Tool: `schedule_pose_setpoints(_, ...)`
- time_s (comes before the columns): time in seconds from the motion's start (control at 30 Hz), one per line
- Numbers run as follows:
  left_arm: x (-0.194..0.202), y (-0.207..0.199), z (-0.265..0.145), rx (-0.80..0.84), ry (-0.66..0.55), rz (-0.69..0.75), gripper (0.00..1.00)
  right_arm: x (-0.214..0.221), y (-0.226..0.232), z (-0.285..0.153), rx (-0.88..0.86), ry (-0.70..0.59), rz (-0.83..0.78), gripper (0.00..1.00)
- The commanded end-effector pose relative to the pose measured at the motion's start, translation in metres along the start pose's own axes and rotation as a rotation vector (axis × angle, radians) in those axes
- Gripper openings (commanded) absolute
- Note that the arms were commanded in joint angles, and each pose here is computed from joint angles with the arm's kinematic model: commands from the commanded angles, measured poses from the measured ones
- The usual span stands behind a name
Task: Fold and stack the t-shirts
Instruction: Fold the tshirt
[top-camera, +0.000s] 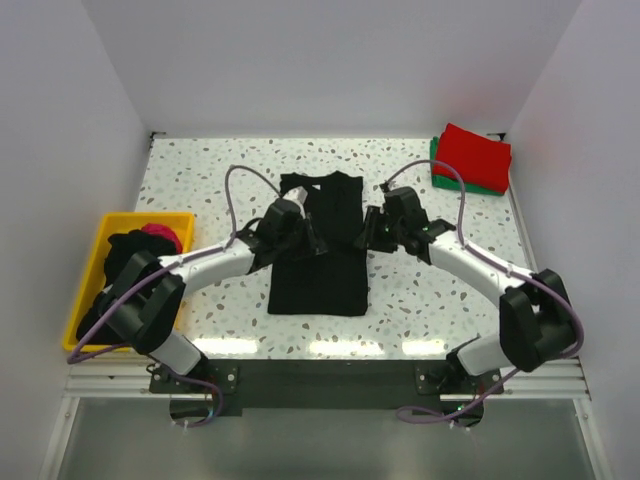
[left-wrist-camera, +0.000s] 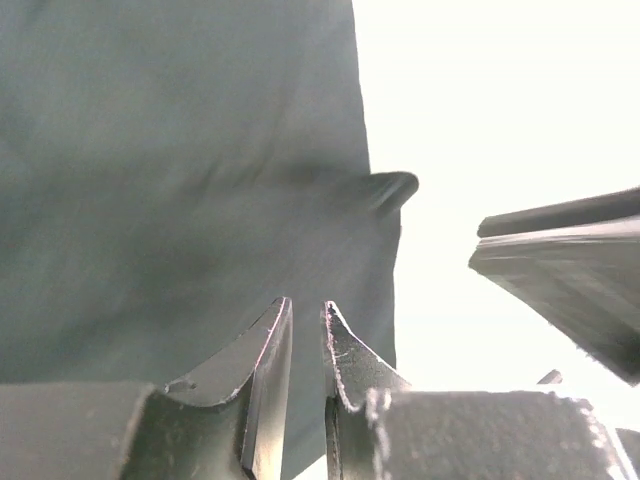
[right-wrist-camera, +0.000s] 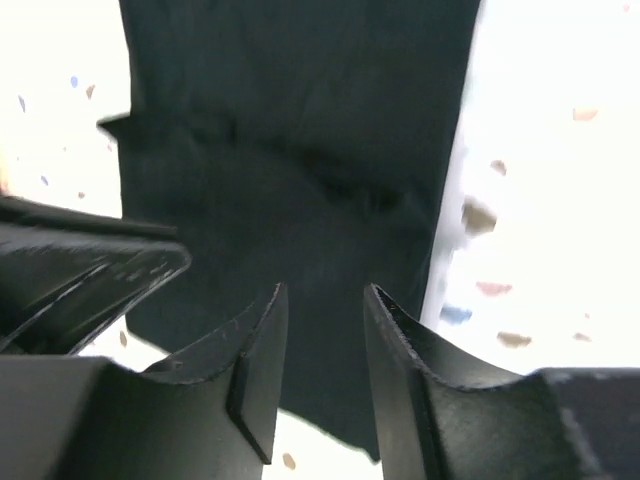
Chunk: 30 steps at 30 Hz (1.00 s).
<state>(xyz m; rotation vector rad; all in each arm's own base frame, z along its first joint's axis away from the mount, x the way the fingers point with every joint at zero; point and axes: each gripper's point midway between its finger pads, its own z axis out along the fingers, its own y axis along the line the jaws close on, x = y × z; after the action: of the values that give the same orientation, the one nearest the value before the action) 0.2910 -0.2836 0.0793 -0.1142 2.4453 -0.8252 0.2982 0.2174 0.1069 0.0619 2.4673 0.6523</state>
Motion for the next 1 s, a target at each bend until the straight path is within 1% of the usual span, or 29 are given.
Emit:
schedule_pose_setpoints(0.0,-0.036,-0.026,0.013,0.049,-0.059,0.063,0.22,-0.026,-0.004,0.014,0.008,0.0,-0.022,0.39)
schedule_pose_setpoints(0.03,-0.028,-0.013,0.024,0.005,-0.016,0.055,0.22,-0.028,-0.005,0.018,0.002,0.008,-0.014,0.35)
schedule_pose_setpoints(0.1,-0.035,-0.012,0.031,0.022,0.004,0.027,0.21,-0.027,-0.003,0.026,-0.024,0.037,0.004,0.31)
schedule_pose_setpoints(0.13,-0.033,-0.006,0.039,0.018,0.021,0.009,0.2,-0.029,-0.001,0.027,-0.03,0.034,0.006,0.31)
schedule_pose_setpoints(0.2,-0.043,0.002,0.045,0.024,-0.001,-0.013,0.19,-0.029,0.002,0.028,-0.049,0.037,0.012,0.31)
schedule_pose_setpoints(0.43,-0.038,0.036,0.069,-0.028,0.048,-0.041,0.17,-0.036,0.0,0.021,-0.023,0.006,-0.002,0.31)
schedule_pose_setpoints(0.53,-0.037,0.037,0.073,-0.024,0.057,-0.044,0.17,-0.042,0.005,0.015,-0.042,-0.021,-0.016,0.31)
schedule_pose_setpoints(0.63,-0.038,0.036,0.073,-0.021,0.053,-0.043,0.17,-0.038,0.007,0.016,-0.06,-0.013,-0.015,0.32)
schedule_pose_setpoints(0.77,-0.041,0.034,0.072,-0.018,0.05,-0.039,0.17,-0.035,0.01,0.028,-0.089,0.012,-0.008,0.32)
schedule_pose_setpoints(0.87,-0.04,0.035,0.073,-0.027,0.053,-0.041,0.17,-0.033,0.007,0.04,-0.074,0.045,-0.012,0.31)
schedule_pose_setpoints(0.97,-0.038,0.036,0.074,-0.029,0.06,-0.043,0.17,-0.036,-0.005,0.056,-0.018,0.058,-0.012,0.31)
